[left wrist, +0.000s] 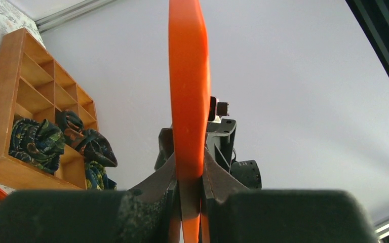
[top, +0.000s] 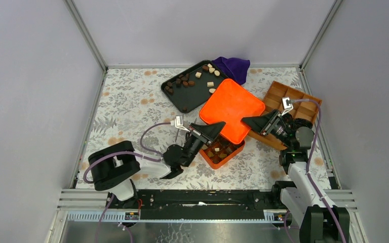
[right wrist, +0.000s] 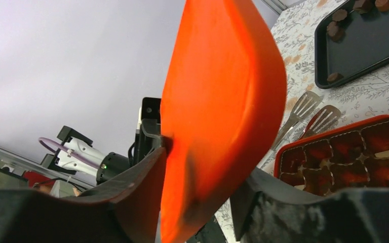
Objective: Pack the chocolate
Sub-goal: Close the box lid on the packing box.
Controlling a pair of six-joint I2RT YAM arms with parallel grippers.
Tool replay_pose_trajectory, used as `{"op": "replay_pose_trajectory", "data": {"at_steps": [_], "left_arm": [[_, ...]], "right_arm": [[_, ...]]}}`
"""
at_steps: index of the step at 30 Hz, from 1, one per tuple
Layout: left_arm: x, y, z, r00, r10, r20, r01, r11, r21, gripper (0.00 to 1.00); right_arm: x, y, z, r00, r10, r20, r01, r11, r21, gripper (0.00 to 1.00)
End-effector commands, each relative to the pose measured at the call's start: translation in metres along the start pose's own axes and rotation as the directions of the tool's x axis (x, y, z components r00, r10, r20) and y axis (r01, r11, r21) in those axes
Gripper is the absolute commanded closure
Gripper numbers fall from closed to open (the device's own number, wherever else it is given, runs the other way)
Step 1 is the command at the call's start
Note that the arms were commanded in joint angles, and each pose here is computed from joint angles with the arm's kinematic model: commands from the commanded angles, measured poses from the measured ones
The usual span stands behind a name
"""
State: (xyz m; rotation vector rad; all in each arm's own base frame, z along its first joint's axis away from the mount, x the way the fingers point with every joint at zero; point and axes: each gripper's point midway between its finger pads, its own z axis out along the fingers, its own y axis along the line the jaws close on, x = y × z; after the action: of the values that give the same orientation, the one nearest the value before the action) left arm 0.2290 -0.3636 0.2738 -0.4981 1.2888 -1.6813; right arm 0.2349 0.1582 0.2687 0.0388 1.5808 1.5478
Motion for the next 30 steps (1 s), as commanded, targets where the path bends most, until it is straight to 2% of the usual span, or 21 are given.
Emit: {"op": "replay_pose_trajectory", "data": {"at_steps": [1, 4, 7, 8, 9, 10, 12, 15, 18, 21, 25, 28, 30], "left_arm": [[-0.01, -0.027, 0.011, 0.993, -0.089, 0.075, 0.083, 0.993, 0.08, 1.0], [-0.005, -0.027, 0.014, 0.993, -0.097, 0.069, 0.092, 0.993, 0.081, 1.0], [-0.003, -0.025, 0.015, 0.992, -0.106, 0.066, 0.1, 0.992, 0.078, 1.0], [-0.002, -0.024, 0.015, 0.992, -0.107, 0.06, 0.103, 0.992, 0.076, 0.9], [-0.002, -0.023, 0.013, 0.992, -0.111, 0.056, 0.107, 0.992, 0.074, 0.72], [-0.002, -0.023, 0.011, 0.993, -0.11, 0.05, 0.106, 0.992, 0.072, 0.61], [-0.004, -0.025, 0.001, 0.996, -0.089, 0.029, 0.086, 0.993, 0.078, 0.47], [-0.01, -0.022, -0.023, 1.0, -0.006, -0.006, 0.007, 0.997, 0.071, 0.32], [-0.022, -0.016, -0.056, 0.997, 0.074, -0.034, -0.072, 0.996, 0.049, 0.23], [-0.028, 0.018, -0.092, 0.984, 0.132, -0.116, -0.144, 0.985, -0.095, 0.2], [-0.029, 0.065, -0.132, 0.92, 0.254, -0.298, -0.353, 0.868, -0.349, 0.15], [-0.043, 0.069, -0.153, 0.882, 0.314, -0.351, -0.441, 0.813, -0.38, 0.04], [-0.053, 0.067, -0.159, 0.862, 0.355, -0.361, -0.483, 0.791, -0.376, 0.02]], "right_arm": [[-0.007, 0.017, 0.002, 0.998, -0.057, 0.024, 0.059, 0.997, -0.056, 0.5], [-0.006, 0.017, 0.002, 0.998, -0.056, 0.018, 0.057, 0.997, -0.059, 0.63], [-0.007, 0.018, 0.002, 0.998, -0.063, 0.02, 0.064, 0.996, -0.061, 0.9], [-0.007, 0.019, 0.001, 0.997, -0.069, 0.023, 0.07, 0.996, -0.061, 0.99], [-0.008, 0.019, 0.001, 0.997, -0.073, 0.028, 0.074, 0.996, -0.057, 1.0], [-0.01, 0.02, 0.0, 0.997, -0.075, 0.033, 0.077, 0.996, -0.054, 1.0], [-0.012, 0.023, -0.002, 0.996, -0.083, 0.028, 0.084, 0.995, -0.056, 1.0], [-0.016, 0.026, -0.002, 0.992, -0.122, -0.003, 0.122, 0.991, -0.045, 1.0], [-0.015, 0.014, 0.001, 0.982, -0.172, -0.079, 0.174, 0.985, 0.02, 1.0], [-0.014, 0.004, 0.002, 0.954, -0.247, -0.168, 0.258, 0.965, 0.042, 1.0], [-0.008, -0.005, 0.003, 0.919, -0.267, -0.291, 0.281, 0.96, 0.008, 1.0], [-0.001, -0.01, 0.001, 0.878, -0.292, -0.378, 0.296, 0.954, -0.05, 1.0], [0.004, -0.015, -0.003, 0.848, -0.3, -0.437, 0.311, 0.949, -0.047, 1.0]]}}
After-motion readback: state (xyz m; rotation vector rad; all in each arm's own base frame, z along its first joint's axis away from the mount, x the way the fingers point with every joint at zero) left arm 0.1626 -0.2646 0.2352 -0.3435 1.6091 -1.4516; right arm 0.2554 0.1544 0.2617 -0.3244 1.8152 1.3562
